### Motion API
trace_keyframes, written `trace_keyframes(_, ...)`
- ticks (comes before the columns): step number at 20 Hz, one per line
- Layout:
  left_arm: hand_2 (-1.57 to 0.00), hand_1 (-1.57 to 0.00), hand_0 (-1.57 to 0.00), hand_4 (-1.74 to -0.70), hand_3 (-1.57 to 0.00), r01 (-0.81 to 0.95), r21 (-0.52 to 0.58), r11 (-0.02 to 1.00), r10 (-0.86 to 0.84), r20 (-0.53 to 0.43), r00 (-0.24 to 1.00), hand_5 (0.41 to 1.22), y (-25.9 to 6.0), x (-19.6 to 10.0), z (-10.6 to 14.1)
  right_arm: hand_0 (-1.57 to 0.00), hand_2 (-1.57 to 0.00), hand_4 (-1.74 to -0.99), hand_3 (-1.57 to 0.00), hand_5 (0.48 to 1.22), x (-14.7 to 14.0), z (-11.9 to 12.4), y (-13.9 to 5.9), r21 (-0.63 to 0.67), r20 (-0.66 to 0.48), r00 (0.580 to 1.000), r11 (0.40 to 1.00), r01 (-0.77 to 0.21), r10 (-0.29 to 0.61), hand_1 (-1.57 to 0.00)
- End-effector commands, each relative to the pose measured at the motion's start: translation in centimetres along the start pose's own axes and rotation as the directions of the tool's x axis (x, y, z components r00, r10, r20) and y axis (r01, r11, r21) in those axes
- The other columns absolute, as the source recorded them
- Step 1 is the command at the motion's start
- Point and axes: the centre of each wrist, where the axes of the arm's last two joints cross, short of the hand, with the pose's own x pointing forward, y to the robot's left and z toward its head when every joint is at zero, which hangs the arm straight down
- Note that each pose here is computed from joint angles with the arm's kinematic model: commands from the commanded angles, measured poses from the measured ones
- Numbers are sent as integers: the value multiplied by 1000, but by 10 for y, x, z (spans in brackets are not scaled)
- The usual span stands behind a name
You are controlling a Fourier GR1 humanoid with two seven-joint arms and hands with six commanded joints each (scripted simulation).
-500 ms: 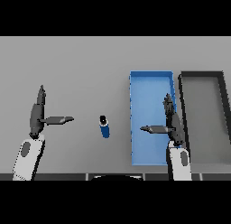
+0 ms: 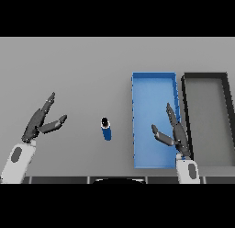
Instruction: Pick up the blue pipe and place it into the blue bin.
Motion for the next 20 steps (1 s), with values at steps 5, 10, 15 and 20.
trace_keyframes(5, 1, 1, 1, -1085, 1, 3, -73, 997, -1, 31, 1000, 604, 5, 7, 5, 1, 1, -1186, 1, 601, 9, -2, 2, -6, -30, 997, 998, -65, 64, 1)
trace_keyframes(10, 1, 1, 1, -1102, 1, -7, -271, 963, 23, 58, 998, 554, -13, 8, 17, 1, 1, -1198, 1, 607, 8, -3, 5, 17, -3, 997, 997, -73, 73, 1)
trace_keyframes(15, 1, 1, 1, -1170, 1, -12, -417, 909, 46, 72, 996, 490, -57, 15, 22, 1, 1, -1211, 1, 613, 8, -2, 4, 18, -6, 997, 997, -81, 81, 1)
trace_keyframes(20, 1, 1, 1, -1186, 1, 12, -439, 899, 28, 85, 996, 464, -95, 12, 15, 1, 1, -1223, 1, 620, 12, 3, 10, 15, 2, 998, 998, -63, 63, 1)
